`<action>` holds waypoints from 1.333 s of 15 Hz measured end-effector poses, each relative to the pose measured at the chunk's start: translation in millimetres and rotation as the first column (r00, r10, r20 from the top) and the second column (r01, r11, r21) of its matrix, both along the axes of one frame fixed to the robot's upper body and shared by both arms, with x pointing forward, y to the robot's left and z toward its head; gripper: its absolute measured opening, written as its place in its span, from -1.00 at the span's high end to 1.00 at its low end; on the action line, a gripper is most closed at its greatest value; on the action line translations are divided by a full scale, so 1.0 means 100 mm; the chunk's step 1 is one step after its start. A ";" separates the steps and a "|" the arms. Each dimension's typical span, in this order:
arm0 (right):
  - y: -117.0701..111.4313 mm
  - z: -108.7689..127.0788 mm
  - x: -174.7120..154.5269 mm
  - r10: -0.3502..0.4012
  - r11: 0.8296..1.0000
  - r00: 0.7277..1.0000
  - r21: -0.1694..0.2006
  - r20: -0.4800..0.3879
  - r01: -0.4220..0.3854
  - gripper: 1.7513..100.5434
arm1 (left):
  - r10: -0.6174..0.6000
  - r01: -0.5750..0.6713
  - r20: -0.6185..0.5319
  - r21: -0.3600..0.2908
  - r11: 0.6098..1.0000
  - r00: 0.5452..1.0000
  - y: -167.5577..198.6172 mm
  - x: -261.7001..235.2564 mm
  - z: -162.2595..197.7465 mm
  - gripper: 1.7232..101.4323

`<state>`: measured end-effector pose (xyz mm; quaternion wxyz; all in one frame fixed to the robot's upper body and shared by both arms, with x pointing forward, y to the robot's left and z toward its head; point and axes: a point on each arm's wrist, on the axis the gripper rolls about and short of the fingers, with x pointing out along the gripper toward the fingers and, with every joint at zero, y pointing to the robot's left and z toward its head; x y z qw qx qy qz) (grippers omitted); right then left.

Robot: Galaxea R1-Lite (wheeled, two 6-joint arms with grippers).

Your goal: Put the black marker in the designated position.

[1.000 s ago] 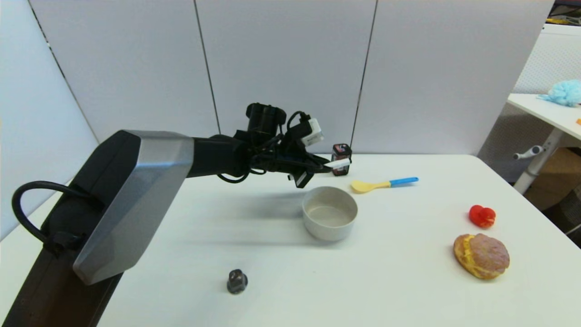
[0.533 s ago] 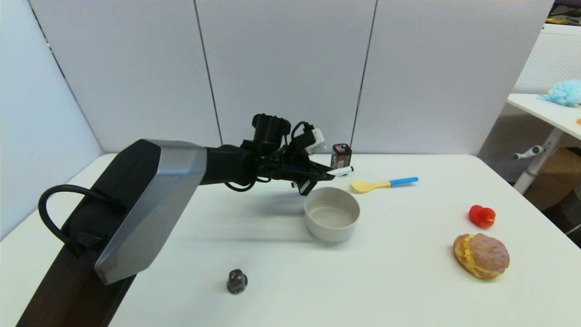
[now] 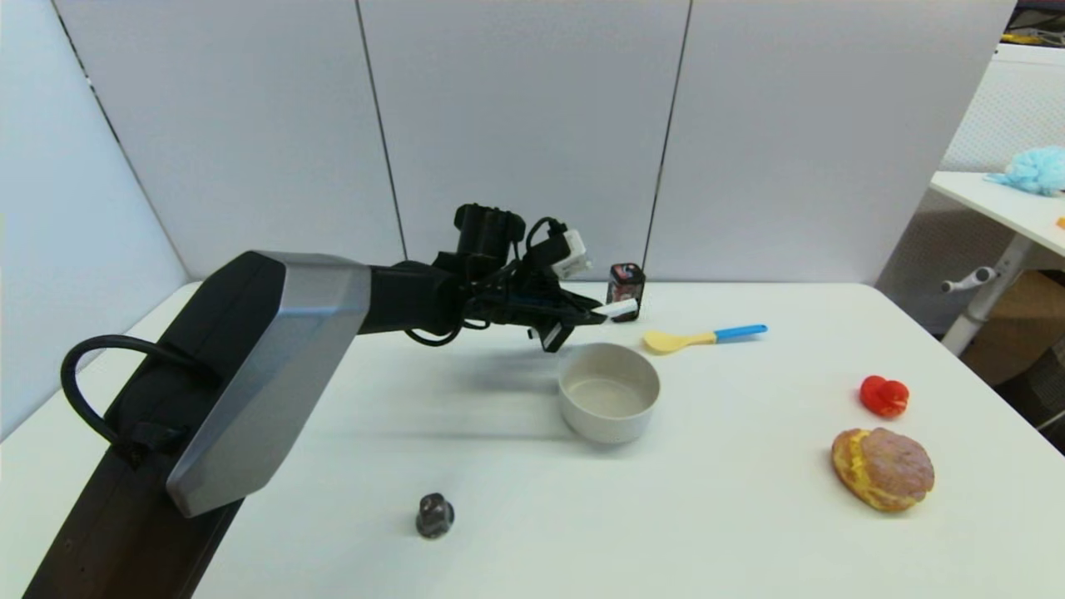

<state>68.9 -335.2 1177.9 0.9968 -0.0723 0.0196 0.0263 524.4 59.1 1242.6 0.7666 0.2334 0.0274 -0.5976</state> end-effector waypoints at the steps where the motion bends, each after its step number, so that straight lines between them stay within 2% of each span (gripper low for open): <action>1: 0.00 0.00 0.00 0.000 1.000 1.000 0.000 0.000 0.000 -0.95 | 0.000 0.000 0.004 0.000 1.000 1.000 0.00 0.00 0.01 0.52; 4: 0.00 0.00 0.00 0.000 1.000 1.000 0.000 0.000 0.000 -0.95 | 0.004 -0.004 0.014 -0.001 1.000 1.000 0.04 0.01 0.04 0.06; 8: 0.00 0.00 0.00 0.000 1.000 1.000 0.000 0.000 0.000 -0.95 | 0.020 -0.020 0.036 -0.003 1.000 0.999 0.13 0.02 0.16 -0.34; 10: 0.00 0.00 0.00 0.000 1.000 1.000 0.000 0.000 0.000 -0.95 | 0.055 -0.056 0.075 0.014 0.998 0.996 0.34 0.03 0.36 -0.47; 14: 0.00 0.00 0.00 0.000 1.000 1.000 0.000 0.000 0.000 -0.95 | 0.135 -0.143 0.078 0.102 0.985 0.988 0.93 -0.27 0.97 -0.65; 17: 0.00 0.00 0.00 0.000 1.000 1.000 0.000 0.000 0.000 -0.95 | 0.241 -0.245 0.044 0.180 0.953 0.970 1.43 -0.81 1.44 -0.74; 20: 0.00 0.00 0.00 0.000 1.000 1.000 0.000 0.000 0.000 -0.95 | 0.346 -0.343 0.019 0.191 0.920 0.938 1.83 -1.56 1.72 -0.79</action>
